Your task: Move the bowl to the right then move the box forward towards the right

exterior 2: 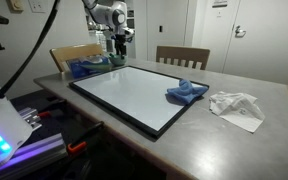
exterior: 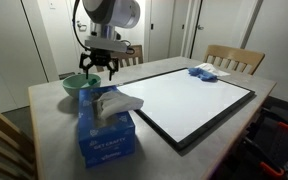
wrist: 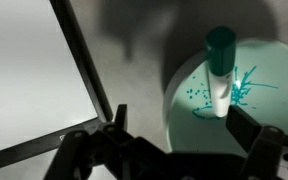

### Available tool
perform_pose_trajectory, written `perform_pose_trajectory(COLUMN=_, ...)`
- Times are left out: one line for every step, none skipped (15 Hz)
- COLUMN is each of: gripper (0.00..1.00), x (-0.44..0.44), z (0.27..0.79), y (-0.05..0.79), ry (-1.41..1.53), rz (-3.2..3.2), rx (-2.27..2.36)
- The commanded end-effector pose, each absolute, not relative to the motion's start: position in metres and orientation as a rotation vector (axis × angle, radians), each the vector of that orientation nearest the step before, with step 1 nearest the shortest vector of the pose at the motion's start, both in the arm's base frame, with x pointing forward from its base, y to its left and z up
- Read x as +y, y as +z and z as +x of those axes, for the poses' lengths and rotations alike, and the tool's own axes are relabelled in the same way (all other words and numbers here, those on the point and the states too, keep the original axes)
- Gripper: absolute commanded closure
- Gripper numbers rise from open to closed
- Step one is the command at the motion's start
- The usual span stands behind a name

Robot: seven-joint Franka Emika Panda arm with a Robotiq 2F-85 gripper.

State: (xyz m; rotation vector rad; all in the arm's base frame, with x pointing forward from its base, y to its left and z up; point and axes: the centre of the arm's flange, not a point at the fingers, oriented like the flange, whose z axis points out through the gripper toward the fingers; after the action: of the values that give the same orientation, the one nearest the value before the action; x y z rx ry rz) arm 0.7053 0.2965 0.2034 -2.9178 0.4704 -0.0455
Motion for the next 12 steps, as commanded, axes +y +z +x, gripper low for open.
perform_pose_trajectory(gripper=0.0, x=0.2938, z=0.7157, y=0.2026, ry=-0.042, rz=-2.929, rx=0.492)
perform_pose_trajectory(gripper=0.04, x=0.292, z=0.7163, y=0.2027, ry=-0.046, rz=-2.928, rx=0.497)
perform_pose_trajectory(gripper=0.28, x=0.2901, z=0.7164, y=0.2028, ry=-0.05, rz=-2.927, rx=0.501)
perform_pose_trajectory(gripper=0.29, x=0.2892, z=0.717, y=0.2025, ry=-0.051, rz=-2.927, rx=0.503)
perform_pose_trajectory(gripper=0.3, x=0.2899, z=0.7176, y=0.2015, ry=-0.051, rz=-2.924, rx=0.501)
perform_pose_trajectory(gripper=0.38, x=0.29, z=0.718, y=0.201, ry=-0.051, rz=-2.923, rx=0.499)
perform_pose_trajectory(gripper=0.45, x=0.2906, z=0.7182, y=0.2004, ry=-0.05, rz=-2.923, rx=0.497)
perform_pose_trajectory(gripper=0.53, x=0.2912, z=0.7184, y=0.1999, ry=-0.05, rz=-2.923, rx=0.495)
perform_pose_trajectory(gripper=0.6, x=0.2912, z=0.7185, y=0.1995, ry=-0.049, rz=-2.922, rx=0.494)
perform_pose_trajectory(gripper=0.67, x=0.2913, z=0.7185, y=0.1988, ry=-0.048, rz=-2.922, rx=0.493)
perform_pose_trajectory(gripper=0.74, x=0.2914, z=0.7185, y=0.1979, ry=-0.043, rz=-2.923, rx=0.484)
perform_pose_trajectory(gripper=0.81, x=0.2916, z=0.7183, y=0.1968, ry=-0.04, rz=-2.926, rx=0.476)
